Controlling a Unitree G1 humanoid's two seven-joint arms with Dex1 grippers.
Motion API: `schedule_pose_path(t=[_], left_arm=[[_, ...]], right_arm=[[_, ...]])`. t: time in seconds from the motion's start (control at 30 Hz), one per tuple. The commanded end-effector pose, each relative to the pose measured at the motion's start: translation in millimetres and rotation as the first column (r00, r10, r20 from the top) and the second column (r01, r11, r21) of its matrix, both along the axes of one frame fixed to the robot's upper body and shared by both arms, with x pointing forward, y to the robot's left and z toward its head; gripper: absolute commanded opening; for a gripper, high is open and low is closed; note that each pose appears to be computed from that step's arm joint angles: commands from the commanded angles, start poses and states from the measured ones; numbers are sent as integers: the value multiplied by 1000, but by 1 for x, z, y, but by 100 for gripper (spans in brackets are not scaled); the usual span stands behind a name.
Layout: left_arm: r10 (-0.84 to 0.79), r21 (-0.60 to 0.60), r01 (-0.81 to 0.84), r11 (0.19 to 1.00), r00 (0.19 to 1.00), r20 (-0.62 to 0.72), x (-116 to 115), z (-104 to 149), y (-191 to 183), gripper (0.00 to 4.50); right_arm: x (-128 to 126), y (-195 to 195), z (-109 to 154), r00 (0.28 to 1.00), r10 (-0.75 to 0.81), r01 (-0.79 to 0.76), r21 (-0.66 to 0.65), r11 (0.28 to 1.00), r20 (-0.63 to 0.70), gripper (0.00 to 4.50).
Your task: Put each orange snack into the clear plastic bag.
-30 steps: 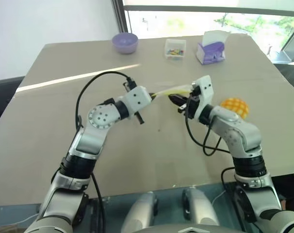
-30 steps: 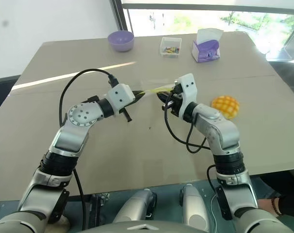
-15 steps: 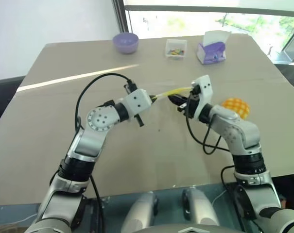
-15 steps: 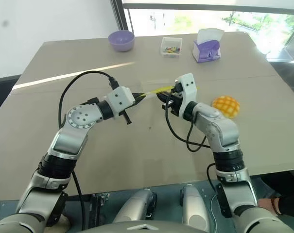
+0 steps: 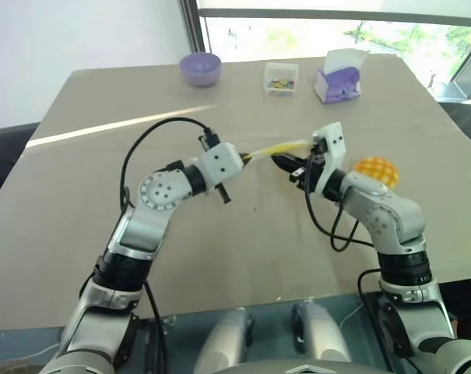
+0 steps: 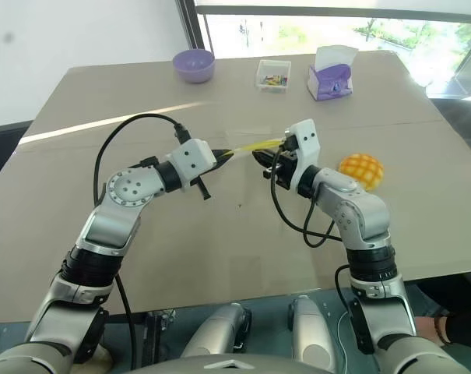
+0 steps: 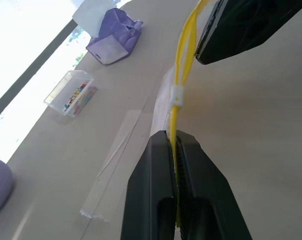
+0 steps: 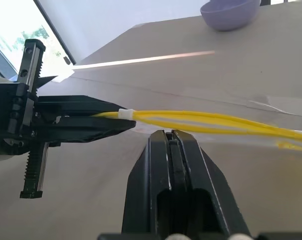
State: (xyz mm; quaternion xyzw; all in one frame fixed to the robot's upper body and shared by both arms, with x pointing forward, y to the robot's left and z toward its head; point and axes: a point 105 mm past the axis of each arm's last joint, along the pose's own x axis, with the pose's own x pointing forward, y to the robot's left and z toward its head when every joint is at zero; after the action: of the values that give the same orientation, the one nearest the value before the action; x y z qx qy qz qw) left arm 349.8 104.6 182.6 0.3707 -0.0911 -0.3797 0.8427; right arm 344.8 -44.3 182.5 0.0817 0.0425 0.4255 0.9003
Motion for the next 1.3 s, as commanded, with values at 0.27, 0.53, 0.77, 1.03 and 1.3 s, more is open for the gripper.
schedule_pose_path(t=[0.27,0.53,0.77,1.03,1.3], left_arm=[[-21,7,21,1000,998,52,-4,12,-3,0],[-35,9,35,999,998,52,-7,11,-5,0],[-61,19,60,998,996,63,-10,10,-8,0],[-94,22,93,995,994,51,-15,7,-12,0],[-105,16,104,994,994,19,-16,3,-13,0]], right_arm=[[-6,3,23,997,34,-37,42,998,71,6],[6,-2,20,998,-34,32,38,999,53,6],[14,-5,10,996,-82,82,-8,997,24,6],[20,-2,5,993,-116,116,16,993,-8,6],[22,6,23,989,-86,117,283,952,-120,6]])
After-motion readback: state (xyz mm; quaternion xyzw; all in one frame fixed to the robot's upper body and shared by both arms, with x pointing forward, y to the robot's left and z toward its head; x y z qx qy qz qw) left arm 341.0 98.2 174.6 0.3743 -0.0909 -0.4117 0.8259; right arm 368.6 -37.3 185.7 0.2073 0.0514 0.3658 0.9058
